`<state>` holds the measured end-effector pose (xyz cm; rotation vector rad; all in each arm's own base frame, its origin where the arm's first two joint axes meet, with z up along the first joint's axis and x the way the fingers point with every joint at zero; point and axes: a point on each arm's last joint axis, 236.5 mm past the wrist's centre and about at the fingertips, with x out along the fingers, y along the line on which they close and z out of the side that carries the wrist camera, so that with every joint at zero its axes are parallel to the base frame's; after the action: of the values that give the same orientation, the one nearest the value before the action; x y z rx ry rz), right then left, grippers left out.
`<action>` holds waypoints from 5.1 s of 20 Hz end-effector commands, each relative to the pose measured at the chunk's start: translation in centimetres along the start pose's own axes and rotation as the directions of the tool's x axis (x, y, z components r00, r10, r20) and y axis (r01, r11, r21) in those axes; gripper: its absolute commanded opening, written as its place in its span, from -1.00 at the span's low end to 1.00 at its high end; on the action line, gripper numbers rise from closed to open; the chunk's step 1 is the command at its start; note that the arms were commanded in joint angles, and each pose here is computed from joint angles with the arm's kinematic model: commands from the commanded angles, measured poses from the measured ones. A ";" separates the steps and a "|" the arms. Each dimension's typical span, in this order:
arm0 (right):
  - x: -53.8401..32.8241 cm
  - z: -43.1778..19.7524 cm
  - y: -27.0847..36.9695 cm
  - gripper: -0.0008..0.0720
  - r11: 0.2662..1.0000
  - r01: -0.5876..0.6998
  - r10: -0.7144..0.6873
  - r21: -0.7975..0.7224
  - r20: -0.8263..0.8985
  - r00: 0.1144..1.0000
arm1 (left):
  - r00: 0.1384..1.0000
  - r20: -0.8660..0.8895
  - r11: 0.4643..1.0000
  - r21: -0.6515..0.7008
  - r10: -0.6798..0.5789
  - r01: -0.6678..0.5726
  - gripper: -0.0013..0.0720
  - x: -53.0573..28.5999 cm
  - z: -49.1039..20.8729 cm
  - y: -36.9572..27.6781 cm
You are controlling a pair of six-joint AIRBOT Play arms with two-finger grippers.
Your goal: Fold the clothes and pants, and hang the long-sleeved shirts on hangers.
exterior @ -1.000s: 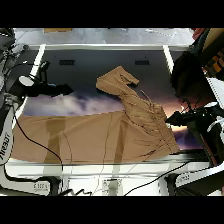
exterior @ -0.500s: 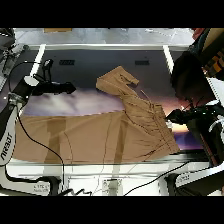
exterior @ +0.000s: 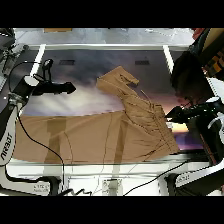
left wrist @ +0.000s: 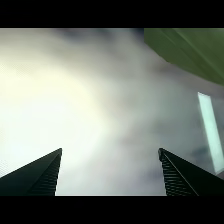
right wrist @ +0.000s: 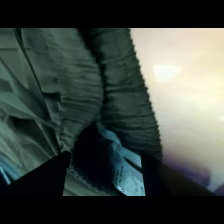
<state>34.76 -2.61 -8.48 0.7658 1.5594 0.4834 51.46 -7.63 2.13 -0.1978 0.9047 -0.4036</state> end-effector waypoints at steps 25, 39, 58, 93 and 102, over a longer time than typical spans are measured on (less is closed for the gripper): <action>3.2 0.0 -1.0 0.71 0.970 0.177 -0.197 -0.169 -0.114 0.974 | 1.000 -0.001 1.000 -0.009 -0.024 0.024 0.94 0.4 0.0 -1.0; 6.5 1.2 3.8 0.03 0.952 -0.009 -0.020 -0.306 -0.090 0.996 | 1.000 0.018 0.999 -0.049 -0.020 0.021 0.94 9.4 -1.7 -5.7; 5.5 2.1 4.6 -0.88 0.938 0.017 -0.037 -0.345 -0.052 0.998 | 0.994 0.084 0.934 -0.345 -0.069 0.094 0.83 18.2 -1.8 -13.7; -0.2 -0.3 4.4 -0.88 0.963 0.029 0.057 -0.267 0.310 0.949 | 0.971 -0.049 0.758 0.634 0.234 -0.151 -0.94 -8.6 0.3 -14.7; -0.2 -0.3 4.3 -0.89 0.963 0.032 0.055 -0.267 0.310 0.949 | 0.991 -0.114 0.532 0.844 0.064 0.063 -0.68 7.0 -5.2 -23.3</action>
<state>35.30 0.32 -5.27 0.6095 1.1623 0.5419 45.60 -26.59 3.40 0.7280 0.8278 -0.7472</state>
